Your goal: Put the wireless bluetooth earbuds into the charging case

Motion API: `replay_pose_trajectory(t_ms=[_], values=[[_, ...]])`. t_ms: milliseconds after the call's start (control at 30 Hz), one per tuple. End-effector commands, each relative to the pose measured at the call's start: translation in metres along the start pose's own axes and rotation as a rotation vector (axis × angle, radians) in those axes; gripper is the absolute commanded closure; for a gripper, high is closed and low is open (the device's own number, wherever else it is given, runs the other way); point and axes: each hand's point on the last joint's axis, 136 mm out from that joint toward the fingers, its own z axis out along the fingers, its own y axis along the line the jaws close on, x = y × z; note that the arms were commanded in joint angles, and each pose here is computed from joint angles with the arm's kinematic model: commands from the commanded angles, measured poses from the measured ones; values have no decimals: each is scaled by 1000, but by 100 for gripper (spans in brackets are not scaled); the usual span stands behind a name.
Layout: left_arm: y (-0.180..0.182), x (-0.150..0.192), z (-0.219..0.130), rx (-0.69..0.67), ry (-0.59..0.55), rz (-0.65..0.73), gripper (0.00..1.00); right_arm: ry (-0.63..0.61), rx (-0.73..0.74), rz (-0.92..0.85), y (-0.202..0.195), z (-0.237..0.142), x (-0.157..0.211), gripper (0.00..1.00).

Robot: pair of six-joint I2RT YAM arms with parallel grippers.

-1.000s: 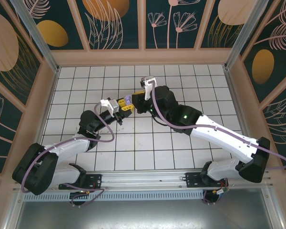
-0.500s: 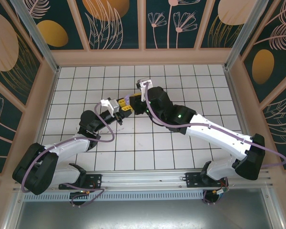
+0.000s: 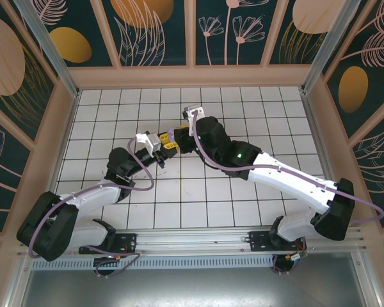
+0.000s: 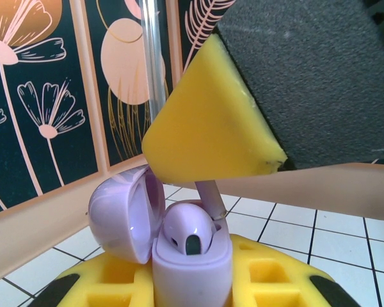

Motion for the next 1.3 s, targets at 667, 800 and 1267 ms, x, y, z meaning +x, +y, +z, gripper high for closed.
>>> replay_pose_trajectory(t_ms=[667,800,1267], values=[[-7,-33,6,37,-80,66,100,130,38,-97,6,17,43,85],[-6,-32,7,38,-78,66,100,141,54,-105,5,20,48,85],[-9,-34,5,41,-81,71,100,89,93,148,-8,10,24,87]])
